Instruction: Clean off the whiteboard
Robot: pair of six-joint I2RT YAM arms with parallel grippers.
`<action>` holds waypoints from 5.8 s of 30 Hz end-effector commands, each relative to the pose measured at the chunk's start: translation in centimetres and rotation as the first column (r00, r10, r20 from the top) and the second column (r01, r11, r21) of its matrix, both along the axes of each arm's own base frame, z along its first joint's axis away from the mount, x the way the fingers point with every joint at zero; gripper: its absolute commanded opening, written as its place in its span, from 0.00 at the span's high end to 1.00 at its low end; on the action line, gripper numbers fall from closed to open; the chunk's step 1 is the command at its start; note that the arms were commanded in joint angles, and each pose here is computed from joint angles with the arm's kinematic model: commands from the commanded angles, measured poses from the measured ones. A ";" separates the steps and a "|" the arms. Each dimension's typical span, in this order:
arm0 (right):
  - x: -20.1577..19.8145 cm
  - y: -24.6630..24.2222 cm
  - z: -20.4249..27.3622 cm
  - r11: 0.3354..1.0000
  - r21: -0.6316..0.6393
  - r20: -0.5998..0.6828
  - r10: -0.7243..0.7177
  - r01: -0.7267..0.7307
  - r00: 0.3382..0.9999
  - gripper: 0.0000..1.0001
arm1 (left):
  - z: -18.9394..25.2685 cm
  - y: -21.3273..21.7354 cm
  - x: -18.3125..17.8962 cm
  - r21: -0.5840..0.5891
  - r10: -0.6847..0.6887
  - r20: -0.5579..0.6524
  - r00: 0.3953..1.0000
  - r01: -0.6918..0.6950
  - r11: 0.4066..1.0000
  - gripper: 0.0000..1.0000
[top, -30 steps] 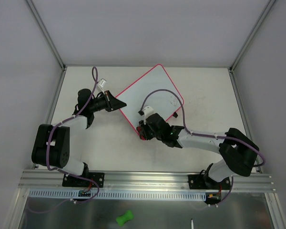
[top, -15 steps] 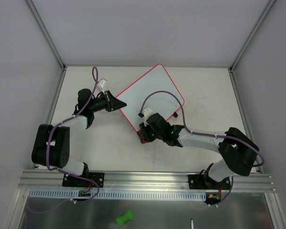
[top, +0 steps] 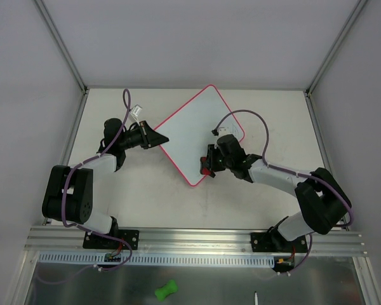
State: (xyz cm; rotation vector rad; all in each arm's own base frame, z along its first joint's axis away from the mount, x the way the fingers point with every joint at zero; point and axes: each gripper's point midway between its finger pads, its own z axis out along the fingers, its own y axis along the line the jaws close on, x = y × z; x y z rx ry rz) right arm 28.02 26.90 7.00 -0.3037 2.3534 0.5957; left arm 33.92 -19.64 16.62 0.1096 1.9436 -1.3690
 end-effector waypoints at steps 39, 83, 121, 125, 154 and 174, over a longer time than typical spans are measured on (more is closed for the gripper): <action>0.2 -0.9 -1.4 0.894 0.172 -0.314 -0.348 0.413 0.883 1.00 | 1.3 -0.7 -0.9 0.011 -0.063 0.078 0.995 0.062 0.998 1.00; 6.3 1.0 15.6 0.982 0.182 0.133 -0.076 0.051 0.988 1.00 | 1.2 -0.8 -0.8 -0.004 -0.065 0.058 0.996 0.065 0.998 1.00; 14.9 -14.4 -2.5 0.842 -0.048 -0.246 -0.532 0.538 0.810 1.00 | 1.1 -1.0 -0.9 -0.014 -0.071 0.068 0.995 0.072 0.997 1.00; 15.4 -13.6 -2.7 0.855 0.005 -0.284 -0.495 0.518 0.821 1.00 | 1.2 -1.0 -1.0 -0.013 -0.072 0.070 0.995 0.073 0.997 1.00; 16.8 -2.5 3.4 0.934 0.121 -0.141 -0.318 0.335 0.937 1.00 | 1.1 -1.1 -0.8 -0.011 -0.074 0.062 0.995 0.074 0.997 1.00; 18.4 -11.0 0.8 0.837 0.149 -0.285 -0.474 0.527 0.833 1.00 | 1.1 -1.1 -0.8 -0.012 -0.077 0.062 0.995 0.077 0.997 1.00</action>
